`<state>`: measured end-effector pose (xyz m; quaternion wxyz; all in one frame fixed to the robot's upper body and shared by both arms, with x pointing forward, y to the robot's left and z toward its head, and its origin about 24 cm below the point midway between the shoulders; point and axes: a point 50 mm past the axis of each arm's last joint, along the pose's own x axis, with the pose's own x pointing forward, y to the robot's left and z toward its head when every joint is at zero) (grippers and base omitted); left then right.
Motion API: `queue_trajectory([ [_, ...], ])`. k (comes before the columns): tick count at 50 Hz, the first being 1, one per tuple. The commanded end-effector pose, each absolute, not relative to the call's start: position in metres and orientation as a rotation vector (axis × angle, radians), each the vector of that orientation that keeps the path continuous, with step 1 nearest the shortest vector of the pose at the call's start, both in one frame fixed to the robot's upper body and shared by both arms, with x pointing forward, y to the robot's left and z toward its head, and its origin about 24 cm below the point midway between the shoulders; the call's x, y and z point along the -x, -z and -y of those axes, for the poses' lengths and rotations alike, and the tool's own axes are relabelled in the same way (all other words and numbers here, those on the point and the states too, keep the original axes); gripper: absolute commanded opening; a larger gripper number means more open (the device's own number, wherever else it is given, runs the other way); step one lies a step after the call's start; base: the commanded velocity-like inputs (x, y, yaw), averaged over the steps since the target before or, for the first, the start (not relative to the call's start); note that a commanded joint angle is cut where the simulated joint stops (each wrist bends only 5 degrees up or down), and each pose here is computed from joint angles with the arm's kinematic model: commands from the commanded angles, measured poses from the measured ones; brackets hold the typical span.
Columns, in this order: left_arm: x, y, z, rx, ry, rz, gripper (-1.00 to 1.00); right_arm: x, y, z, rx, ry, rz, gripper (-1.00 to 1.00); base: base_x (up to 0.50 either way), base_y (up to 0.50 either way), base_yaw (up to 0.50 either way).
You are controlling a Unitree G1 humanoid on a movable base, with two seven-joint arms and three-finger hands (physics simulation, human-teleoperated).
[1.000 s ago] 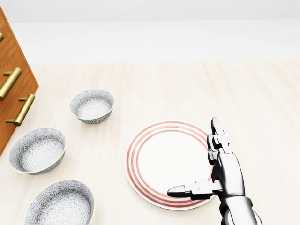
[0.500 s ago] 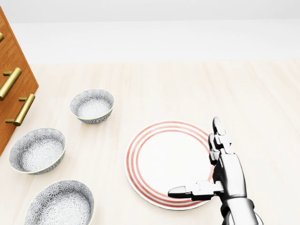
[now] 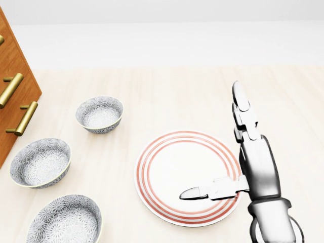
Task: Put the bowl at the front on the plate.
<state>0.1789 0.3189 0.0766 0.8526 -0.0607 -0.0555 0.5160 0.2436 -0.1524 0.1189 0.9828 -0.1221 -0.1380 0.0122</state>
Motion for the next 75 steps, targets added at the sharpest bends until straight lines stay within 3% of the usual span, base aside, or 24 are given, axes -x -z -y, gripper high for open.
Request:
queue_trajectory([
  [1,-0.179,-0.076,-0.319,0.128,-1.083,0.114,1.0,-0.237,-0.185,0.113,0.725,-0.173,0.574,1.0,0.0,0.0,0.0],
  [10,-0.181,-0.074,-0.319,0.132,-1.083,0.103,1.0,-0.258,-0.182,0.079,1.215,-0.32,0.402,1.0,0.0,0.0,0.0],
  [22,-0.179,-0.078,-0.319,0.133,-1.085,0.122,1.0,-0.279,-0.164,0.071,1.388,-0.325,0.174,1.0,0.0,0.0,0.0],
  [35,-0.178,-0.078,-0.319,0.132,-1.087,0.123,1.0,-0.279,-0.172,0.063,1.5,-0.241,0.163,1.0,0.0,0.0,0.0],
  [55,-0.177,-0.077,-0.32,0.138,-1.09,0.121,1.0,-0.265,-0.126,0.044,1.494,-0.424,0.063,1.0,0.0,0.0,0.0],
  [60,-0.179,-0.076,-0.32,0.139,-1.088,0.115,1.0,-0.261,-0.121,0.038,1.577,-0.413,0.045,1.0,0.0,0.0,0.0],
  [75,-0.176,-0.082,-0.32,0.139,-1.092,0.143,1.0,-0.258,-0.127,0.041,1.548,-0.394,0.06,1.0,0.0,0.0,0.0],
])
